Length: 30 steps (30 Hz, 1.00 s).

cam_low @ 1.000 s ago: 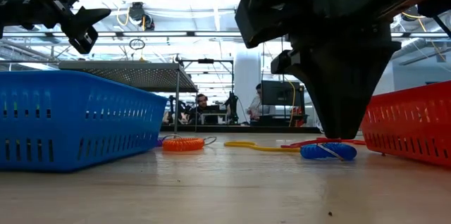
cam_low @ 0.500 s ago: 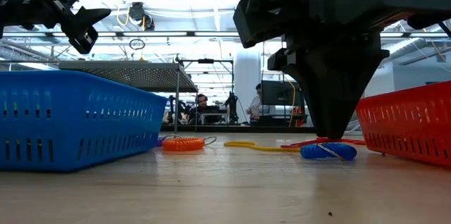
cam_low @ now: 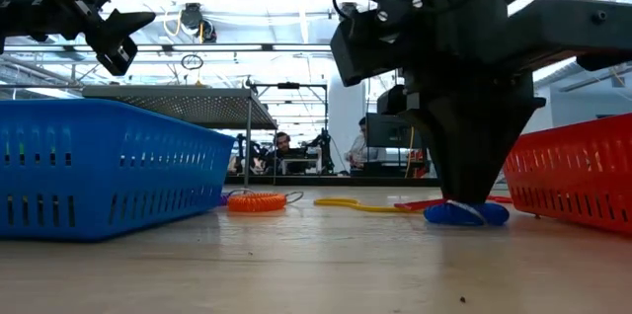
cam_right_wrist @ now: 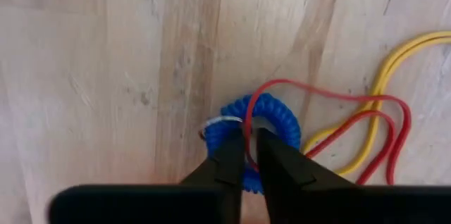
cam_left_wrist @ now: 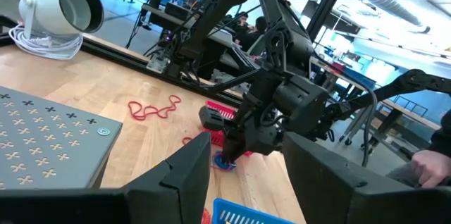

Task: Pick & Place Office Desk Supplies
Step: Put the red rubber band into the red bin

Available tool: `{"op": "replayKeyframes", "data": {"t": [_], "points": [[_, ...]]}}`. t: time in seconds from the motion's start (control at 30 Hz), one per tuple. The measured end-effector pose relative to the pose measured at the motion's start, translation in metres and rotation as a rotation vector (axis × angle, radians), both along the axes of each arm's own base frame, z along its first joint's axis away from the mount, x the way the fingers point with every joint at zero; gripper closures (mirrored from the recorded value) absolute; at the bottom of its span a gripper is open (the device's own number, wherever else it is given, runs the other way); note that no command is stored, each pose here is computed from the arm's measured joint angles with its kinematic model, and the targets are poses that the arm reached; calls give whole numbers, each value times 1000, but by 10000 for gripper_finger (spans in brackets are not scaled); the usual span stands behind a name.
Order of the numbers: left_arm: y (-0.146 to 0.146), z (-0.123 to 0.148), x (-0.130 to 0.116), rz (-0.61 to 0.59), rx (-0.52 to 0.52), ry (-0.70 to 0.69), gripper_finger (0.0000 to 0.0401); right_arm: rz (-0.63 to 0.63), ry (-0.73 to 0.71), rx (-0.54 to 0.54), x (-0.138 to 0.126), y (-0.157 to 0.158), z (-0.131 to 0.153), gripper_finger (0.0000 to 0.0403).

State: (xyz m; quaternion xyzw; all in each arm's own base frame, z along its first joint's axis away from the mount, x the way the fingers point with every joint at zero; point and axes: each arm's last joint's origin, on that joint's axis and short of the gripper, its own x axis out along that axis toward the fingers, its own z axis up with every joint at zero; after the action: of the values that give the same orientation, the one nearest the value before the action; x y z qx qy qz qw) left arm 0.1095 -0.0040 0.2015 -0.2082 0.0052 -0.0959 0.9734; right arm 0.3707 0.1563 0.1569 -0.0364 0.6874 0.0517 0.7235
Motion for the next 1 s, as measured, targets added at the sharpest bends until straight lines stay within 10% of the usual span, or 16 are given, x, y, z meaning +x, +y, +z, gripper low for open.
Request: {"op": "replayKeyframes", "data": {"t": [1.0], "points": [[0,0,0,0,0,0,215,-168,-171,-3,-29,-3,80,402]]}}
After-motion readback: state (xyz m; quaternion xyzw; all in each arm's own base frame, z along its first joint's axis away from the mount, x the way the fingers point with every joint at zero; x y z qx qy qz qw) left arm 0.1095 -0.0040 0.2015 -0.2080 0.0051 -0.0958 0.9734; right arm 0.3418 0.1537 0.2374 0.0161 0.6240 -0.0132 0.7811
